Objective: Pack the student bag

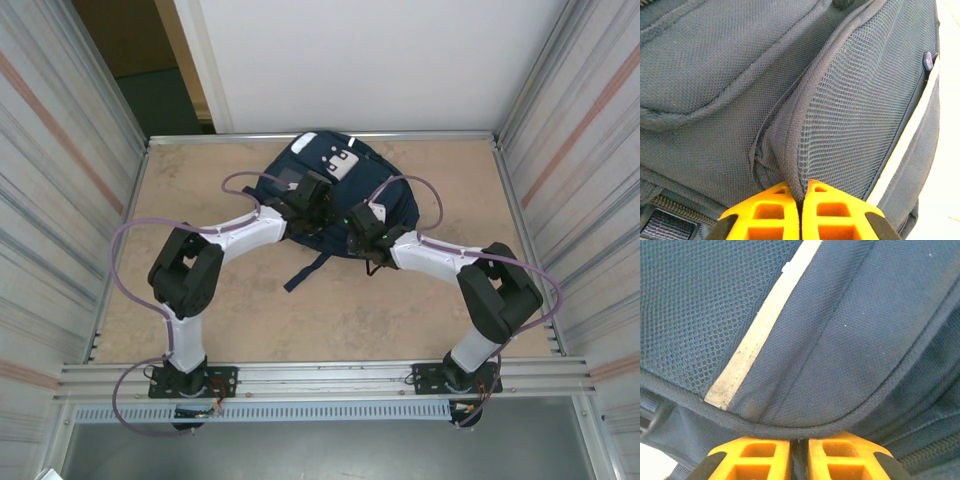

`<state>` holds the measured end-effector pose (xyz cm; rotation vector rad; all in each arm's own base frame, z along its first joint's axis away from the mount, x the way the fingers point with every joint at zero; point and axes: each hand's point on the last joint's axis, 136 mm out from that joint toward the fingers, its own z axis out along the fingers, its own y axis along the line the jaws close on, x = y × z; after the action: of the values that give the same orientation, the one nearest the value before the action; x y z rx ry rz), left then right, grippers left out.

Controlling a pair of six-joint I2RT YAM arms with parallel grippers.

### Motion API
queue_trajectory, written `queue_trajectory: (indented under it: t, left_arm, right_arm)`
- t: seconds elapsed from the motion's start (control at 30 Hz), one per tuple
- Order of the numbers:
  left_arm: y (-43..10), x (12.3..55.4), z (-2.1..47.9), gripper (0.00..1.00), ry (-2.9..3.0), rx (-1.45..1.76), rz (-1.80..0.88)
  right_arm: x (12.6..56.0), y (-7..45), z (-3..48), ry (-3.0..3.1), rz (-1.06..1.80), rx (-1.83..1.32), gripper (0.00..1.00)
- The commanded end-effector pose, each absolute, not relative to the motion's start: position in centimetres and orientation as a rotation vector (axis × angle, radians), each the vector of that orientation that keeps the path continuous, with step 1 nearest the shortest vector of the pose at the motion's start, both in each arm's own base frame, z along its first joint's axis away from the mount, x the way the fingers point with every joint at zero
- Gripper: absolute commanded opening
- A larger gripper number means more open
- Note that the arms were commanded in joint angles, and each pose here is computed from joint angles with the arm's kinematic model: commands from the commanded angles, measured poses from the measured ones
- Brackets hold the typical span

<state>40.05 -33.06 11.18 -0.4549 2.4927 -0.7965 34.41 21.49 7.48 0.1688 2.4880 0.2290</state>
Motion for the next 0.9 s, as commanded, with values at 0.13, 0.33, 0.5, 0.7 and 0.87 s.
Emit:
queue_trajectory:
  t: [0.13,0.33,0.5,0.7,0.87]
  left_arm:
    - [-30.7,39.5,14.5,0.0,2.484,-0.355,-0.823]
    - [-27.0,40.8,14.0,0.0,2.552,-0.309,-0.845]
    - [-23.6,43.0,14.2,0.0,2.555,-0.225,-0.794]
    - [-20.9,45.6,14.5,0.28,2.578,-0.235,-0.756]
    - [-20.5,40.2,14.5,0.62,2.592,-0.38,-0.701]
  right_arm:
    - [33.8,22.3,10.0,2.514,0.39,-0.271,0.0]
    - [31.6,20.2,10.8,2.603,0.417,-0.436,0.0]
    - [31.0,20.6,10.1,2.651,0.479,-0.471,0.0]
    - [31.5,24.9,9.4,2.667,0.621,-0.468,0.0]
    - [31.7,27.0,9.4,2.659,0.666,-0.481,0.0]
